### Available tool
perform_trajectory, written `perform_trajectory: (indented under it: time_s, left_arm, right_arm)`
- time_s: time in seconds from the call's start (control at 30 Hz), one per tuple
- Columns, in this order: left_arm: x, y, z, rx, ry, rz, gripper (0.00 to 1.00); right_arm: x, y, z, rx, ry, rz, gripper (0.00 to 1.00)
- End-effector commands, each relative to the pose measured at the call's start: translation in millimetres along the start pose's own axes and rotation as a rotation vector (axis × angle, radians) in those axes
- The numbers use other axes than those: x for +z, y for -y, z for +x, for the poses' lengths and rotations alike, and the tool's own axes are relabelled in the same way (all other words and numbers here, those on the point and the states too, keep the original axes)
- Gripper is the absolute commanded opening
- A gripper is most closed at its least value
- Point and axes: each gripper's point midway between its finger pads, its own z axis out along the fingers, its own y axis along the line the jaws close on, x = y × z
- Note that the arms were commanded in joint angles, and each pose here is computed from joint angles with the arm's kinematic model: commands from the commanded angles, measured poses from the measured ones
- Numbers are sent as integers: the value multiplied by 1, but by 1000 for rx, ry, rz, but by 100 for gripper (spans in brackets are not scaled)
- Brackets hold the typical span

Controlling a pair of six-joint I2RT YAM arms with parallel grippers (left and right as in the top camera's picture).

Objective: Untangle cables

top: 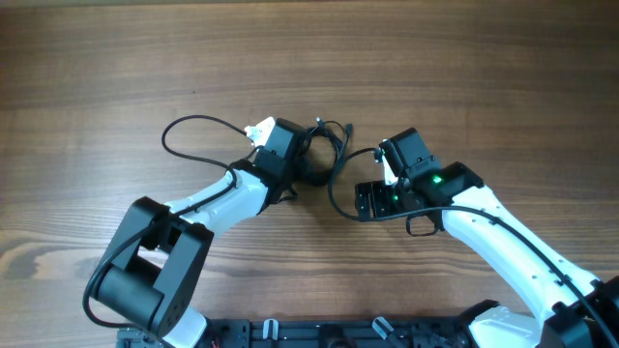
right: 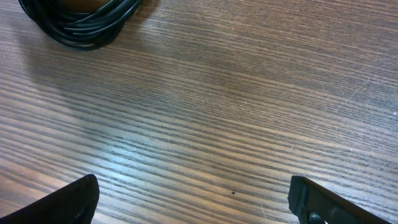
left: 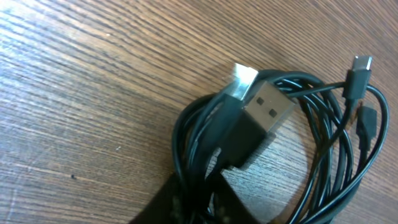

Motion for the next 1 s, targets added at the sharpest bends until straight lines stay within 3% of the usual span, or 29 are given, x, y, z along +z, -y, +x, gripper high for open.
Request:
perform_trajectory:
  time_s: [0.0,0.1,0.43,0.53,0.63,0.73,0.77,0.8,0.87,0.93,0.97]
  left_arm:
    - [-1,5,-6,22,23,5,4]
    - [-17,17,-16,98,59,49,4]
    - [-159,61,-65,273,307,287,4]
    - [-172,60,-65,271,318,299,4]
    - [-172,59,-65,270,319,297,4]
    - [-170,45,-71,258,349,220,7]
    - [-169,33,-73,252,364,160,27]
    - [-169,22,-76,247,381,100,59]
    - [-173,-14,-86,188,447,-76,88]
    - [-179,-42,-88,101,481,-193,100]
    - [-178,-43,-86,89,472,-191,100]
  right_arm:
    - [0,-3,-2,8,-3,-12,100]
    - [0,-4,-5,7,9,-17,100]
    - [-1,-12,-26,-5,93,-47,100]
    - [-3,-24,-39,-45,145,-103,100]
    - [-11,-55,-47,-203,189,-260,100]
    - [-14,-58,-58,-212,235,-267,100]
    - [-15,-59,-60,-214,247,-271,100]
    - [-15,-59,-62,-216,253,-273,100]
    - [-13,-61,-62,-217,252,-281,100]
    - [5,-58,-60,-156,203,-275,100]
    - [15,-56,-57,-116,172,-271,100]
